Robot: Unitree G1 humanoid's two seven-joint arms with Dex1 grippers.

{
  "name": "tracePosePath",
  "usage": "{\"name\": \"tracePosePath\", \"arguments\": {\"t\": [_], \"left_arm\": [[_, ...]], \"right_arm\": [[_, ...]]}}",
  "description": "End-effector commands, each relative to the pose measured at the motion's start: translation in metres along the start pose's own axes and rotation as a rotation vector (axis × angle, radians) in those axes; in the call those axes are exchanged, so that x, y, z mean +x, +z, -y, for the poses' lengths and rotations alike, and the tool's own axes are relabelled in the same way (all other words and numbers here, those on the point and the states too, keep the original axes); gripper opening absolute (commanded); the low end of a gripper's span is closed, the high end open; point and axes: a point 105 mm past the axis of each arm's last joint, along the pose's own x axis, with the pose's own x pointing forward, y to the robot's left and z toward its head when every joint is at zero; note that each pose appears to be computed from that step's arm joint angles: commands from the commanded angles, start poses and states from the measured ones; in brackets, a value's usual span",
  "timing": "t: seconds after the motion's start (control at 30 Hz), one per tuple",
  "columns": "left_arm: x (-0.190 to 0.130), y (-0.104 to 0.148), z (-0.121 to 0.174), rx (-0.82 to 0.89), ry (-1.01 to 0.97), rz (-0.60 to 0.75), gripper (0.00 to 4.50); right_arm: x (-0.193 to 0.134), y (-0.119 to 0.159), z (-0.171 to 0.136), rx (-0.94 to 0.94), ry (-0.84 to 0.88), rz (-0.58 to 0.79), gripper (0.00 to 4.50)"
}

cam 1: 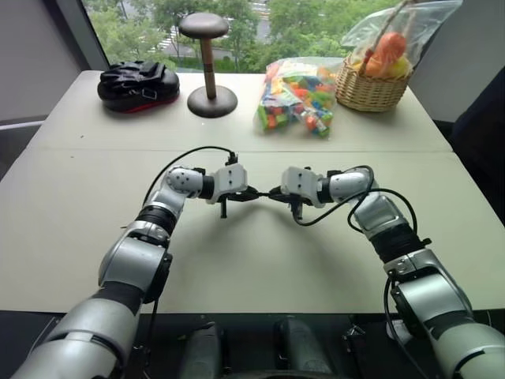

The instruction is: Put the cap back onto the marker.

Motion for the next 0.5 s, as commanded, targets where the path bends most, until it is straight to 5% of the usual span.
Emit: {"name": "tracePosePath", "arguments": {"t": [0.03, 0.5], "left_arm": [[0.015, 0.031, -0.002, 0.142, -0.006, 0.088, 0.05], [0.004, 0.057, 0.007, 0.13, -0.109, 0.27, 0.05]], "right_arm": [[0.008, 0.039, -0.005, -0.037, 0.054, 0.118, 0.0], [-0.003, 0.042, -0.004, -0.027, 0.136, 0.11, 0.0]]}}
